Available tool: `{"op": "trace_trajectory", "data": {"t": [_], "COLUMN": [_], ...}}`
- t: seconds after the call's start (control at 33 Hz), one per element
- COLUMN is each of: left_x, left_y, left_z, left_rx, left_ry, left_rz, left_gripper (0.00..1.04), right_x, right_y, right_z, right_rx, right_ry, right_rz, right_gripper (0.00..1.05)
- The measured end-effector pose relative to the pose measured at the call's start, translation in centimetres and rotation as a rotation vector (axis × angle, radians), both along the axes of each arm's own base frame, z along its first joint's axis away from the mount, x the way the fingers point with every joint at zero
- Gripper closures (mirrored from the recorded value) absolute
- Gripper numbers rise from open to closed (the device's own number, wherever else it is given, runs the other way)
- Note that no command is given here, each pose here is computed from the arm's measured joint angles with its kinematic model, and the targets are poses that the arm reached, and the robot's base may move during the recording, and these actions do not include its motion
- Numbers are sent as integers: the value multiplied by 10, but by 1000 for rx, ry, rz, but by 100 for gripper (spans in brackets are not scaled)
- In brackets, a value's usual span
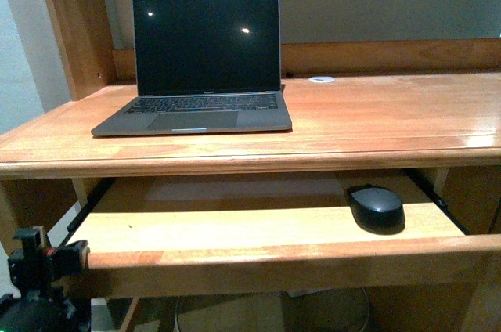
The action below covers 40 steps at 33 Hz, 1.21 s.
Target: Place mouse
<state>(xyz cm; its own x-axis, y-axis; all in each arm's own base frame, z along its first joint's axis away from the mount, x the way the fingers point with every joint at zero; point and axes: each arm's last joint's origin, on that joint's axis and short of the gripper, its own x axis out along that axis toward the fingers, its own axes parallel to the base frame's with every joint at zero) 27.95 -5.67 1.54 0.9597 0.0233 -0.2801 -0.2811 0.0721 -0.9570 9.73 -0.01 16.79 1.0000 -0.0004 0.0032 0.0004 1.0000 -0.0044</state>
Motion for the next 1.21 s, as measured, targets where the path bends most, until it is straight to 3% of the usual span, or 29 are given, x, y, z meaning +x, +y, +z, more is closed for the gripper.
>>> {"op": "trace_trajectory", "data": {"t": [0.12, 0.33, 0.61, 0.82, 0.97, 1.09, 1.21], "left_x": [-22, -51, -75, -87, -114, -106, -110], "left_y": [-2, 0, 6, 6, -2, 2, 4], "left_z": [-5, -8, 15, 34, 55, 98, 127], "left_rx": [10, 43, 39, 149, 237, 332, 447], "left_ry": [41, 137, 236, 207, 104, -170, -230], "left_rz": [27, 10, -164, -346, -591, -582, -635], "left_gripper": [49, 4, 6, 6, 7, 7, 7], "right_x": [0, 0, 0, 0, 0, 0, 0], "right_y": [0, 0, 0, 0, 0, 0, 0], "right_z": [0, 0, 0, 0, 0, 0, 0], "right_rx": [0, 0, 0, 0, 0, 0, 0], "right_ry": [0, 0, 0, 0, 0, 0, 0], "right_rz": [0, 0, 0, 0, 0, 0, 0], "right_gripper": [7, 7, 7, 7, 7, 7, 7]}}
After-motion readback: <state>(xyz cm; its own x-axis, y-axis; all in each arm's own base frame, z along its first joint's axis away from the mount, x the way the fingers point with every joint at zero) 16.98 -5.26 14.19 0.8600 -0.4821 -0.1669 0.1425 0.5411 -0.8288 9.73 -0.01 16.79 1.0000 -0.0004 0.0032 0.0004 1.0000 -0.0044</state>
